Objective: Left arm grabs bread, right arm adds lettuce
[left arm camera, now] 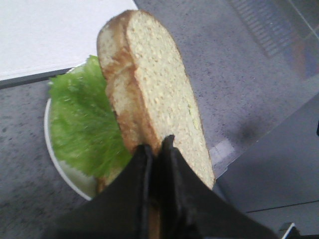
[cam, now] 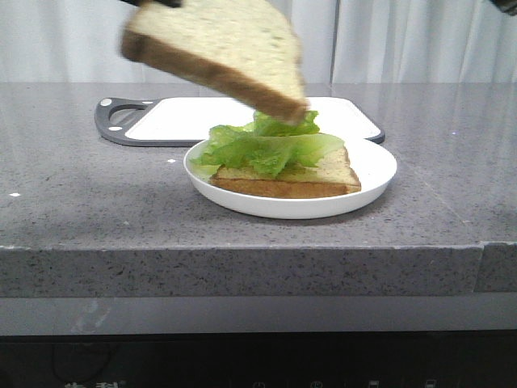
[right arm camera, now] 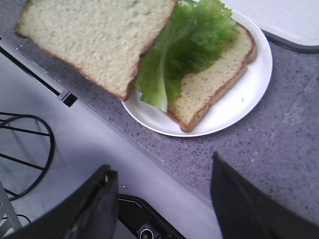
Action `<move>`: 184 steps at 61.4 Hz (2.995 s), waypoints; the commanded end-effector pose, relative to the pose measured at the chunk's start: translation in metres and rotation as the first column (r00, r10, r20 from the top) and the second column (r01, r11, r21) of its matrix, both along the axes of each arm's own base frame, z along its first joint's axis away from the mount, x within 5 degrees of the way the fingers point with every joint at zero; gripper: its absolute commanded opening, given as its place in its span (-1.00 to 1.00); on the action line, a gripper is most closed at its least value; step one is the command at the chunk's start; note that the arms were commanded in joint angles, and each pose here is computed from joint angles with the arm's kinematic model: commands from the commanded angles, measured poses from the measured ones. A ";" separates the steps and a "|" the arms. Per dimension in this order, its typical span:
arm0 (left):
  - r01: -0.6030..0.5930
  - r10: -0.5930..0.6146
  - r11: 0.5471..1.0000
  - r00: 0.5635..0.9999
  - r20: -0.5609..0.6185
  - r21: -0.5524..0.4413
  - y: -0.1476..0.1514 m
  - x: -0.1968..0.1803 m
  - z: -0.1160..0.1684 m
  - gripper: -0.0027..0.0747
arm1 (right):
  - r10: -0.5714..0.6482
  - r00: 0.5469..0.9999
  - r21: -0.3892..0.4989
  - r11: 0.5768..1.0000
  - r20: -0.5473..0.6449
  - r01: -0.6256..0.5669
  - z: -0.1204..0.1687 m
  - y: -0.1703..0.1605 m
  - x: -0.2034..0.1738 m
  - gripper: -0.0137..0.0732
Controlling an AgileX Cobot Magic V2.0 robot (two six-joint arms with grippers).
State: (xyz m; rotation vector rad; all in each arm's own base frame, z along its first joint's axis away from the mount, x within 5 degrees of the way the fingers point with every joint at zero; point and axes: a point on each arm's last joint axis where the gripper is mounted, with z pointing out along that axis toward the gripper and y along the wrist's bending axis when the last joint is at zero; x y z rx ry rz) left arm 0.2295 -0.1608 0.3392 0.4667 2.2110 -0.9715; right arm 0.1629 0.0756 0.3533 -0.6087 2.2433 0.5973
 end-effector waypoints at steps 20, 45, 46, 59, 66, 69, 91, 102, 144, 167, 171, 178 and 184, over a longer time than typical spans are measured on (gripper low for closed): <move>0.021 -0.038 0.988 0.993 -0.112 -0.152 -0.034 0.052 -0.022 -0.98 | -0.029 0.998 0.021 0.999 0.054 0.028 0.012 -0.003 -0.003 0.32; 0.027 -0.039 0.994 0.992 -0.122 -0.103 -0.035 0.057 -0.035 -0.10 | -0.026 0.998 0.019 1.000 0.049 0.025 0.012 -0.003 -0.003 0.32; 0.027 -0.039 0.994 0.992 -0.122 -0.104 -0.035 0.057 -0.035 -0.05 | -0.026 0.998 0.017 1.000 0.050 0.025 0.012 -0.003 -0.003 0.32; 0.074 -0.077 0.996 0.995 -0.066 -0.047 -0.032 0.053 -0.023 0.13 | -0.061 0.998 -0.033 0.998 0.019 0.062 0.014 -0.008 -0.005 0.32; 0.069 -0.069 0.998 0.997 -0.024 0.004 -0.024 0.043 -0.009 0.13 | -0.119 0.993 -0.095 0.989 -0.020 0.117 0.018 -0.015 -0.008 0.32; 0.061 -0.061 0.998 0.998 -0.009 0.033 -0.019 0.037 -0.003 0.13 | -0.155 0.987 -0.123 0.981 -0.028 0.151 0.020 -0.019 -0.012 0.32; -0.243 0.193 0.926 0.962 0.194 0.289 0.050 -0.022 0.048 0.12 | -0.432 0.896 -0.073 0.895 0.101 0.440 0.039 -0.048 -0.053 0.32; -0.378 0.306 0.872 0.916 0.259 0.309 0.082 -0.061 0.046 0.12 | -0.438 0.885 -0.040 0.893 0.155 0.449 0.038 -0.053 -0.076 0.32; -0.492 0.381 0.838 0.837 0.393 0.236 0.127 -0.133 0.028 -0.83 | -0.439 0.878 -0.013 0.893 0.190 0.450 0.035 -0.056 -0.093 -0.69; -0.491 0.381 0.840 0.836 0.394 0.229 0.127 -0.133 0.029 -0.98 | -0.434 0.881 -0.023 0.895 0.188 0.446 0.034 -0.056 -0.093 -0.96; -0.491 0.381 0.840 0.836 0.394 0.229 0.127 -0.133 0.029 -0.98 | -0.434 0.881 -0.023 0.895 0.188 0.446 0.034 -0.056 -0.093 -0.96; -0.491 0.381 0.840 0.836 0.394 0.229 0.127 -0.133 0.029 -0.98 | -0.434 0.881 -0.023 0.895 0.188 0.446 0.034 -0.056 -0.093 -0.96; -0.491 0.381 0.840 0.836 0.394 0.229 0.127 -0.133 0.029 -0.98 | -0.434 0.881 -0.023 0.895 0.188 0.446 0.034 -0.056 -0.093 -0.96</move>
